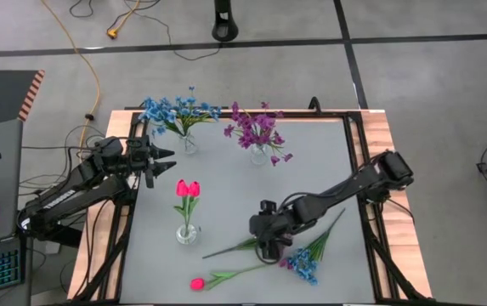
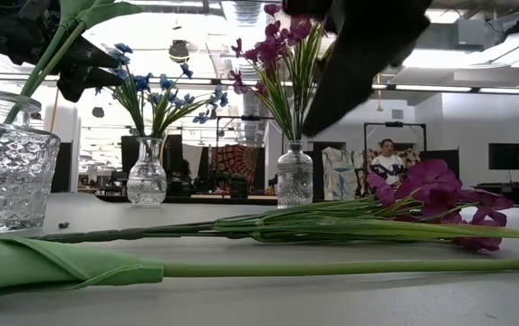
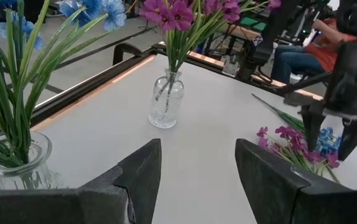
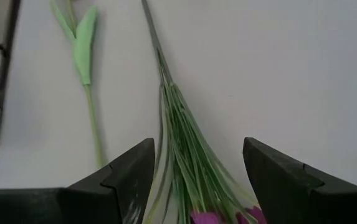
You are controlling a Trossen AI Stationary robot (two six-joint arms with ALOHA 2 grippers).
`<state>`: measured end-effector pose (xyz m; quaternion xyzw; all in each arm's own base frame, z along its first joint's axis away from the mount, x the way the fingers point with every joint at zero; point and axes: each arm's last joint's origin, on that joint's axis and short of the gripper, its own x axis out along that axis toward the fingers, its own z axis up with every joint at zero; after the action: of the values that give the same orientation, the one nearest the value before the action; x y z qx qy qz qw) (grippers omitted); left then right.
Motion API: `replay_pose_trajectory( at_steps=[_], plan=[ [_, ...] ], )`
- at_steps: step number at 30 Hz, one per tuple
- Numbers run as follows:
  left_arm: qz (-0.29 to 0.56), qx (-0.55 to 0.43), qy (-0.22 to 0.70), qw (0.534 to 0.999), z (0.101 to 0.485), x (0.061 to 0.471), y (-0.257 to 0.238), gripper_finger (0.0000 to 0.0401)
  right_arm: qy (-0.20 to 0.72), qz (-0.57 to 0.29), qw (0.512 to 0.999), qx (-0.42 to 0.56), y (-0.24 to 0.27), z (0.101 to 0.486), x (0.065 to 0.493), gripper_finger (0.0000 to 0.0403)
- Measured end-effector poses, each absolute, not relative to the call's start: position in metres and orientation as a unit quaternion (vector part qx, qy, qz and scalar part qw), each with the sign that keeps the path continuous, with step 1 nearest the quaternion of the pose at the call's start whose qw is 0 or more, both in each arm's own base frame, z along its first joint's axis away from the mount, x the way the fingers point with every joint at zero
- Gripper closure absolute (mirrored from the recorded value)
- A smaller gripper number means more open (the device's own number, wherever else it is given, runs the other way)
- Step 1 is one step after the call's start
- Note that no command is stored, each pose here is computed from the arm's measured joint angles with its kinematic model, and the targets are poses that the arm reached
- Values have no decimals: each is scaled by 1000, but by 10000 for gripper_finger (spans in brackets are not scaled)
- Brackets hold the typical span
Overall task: Sort flowers into vase by color
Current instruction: Put the violet flower into the top right transparent vase
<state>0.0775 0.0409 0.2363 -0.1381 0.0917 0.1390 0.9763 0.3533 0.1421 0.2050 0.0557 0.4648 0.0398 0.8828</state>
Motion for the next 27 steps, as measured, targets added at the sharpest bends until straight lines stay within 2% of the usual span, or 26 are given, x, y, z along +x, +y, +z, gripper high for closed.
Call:
replay_pose_trajectory(
  at_steps=[9, 27],
  plan=[
    [139, -138, 92, 976, 236, 77, 41, 209, 488, 33, 871, 48, 146, 171, 364, 131],
    [138, -133, 98, 977, 235, 77, 41, 209, 494, 36, 868, 43, 152, 158, 367, 131]
  ],
)
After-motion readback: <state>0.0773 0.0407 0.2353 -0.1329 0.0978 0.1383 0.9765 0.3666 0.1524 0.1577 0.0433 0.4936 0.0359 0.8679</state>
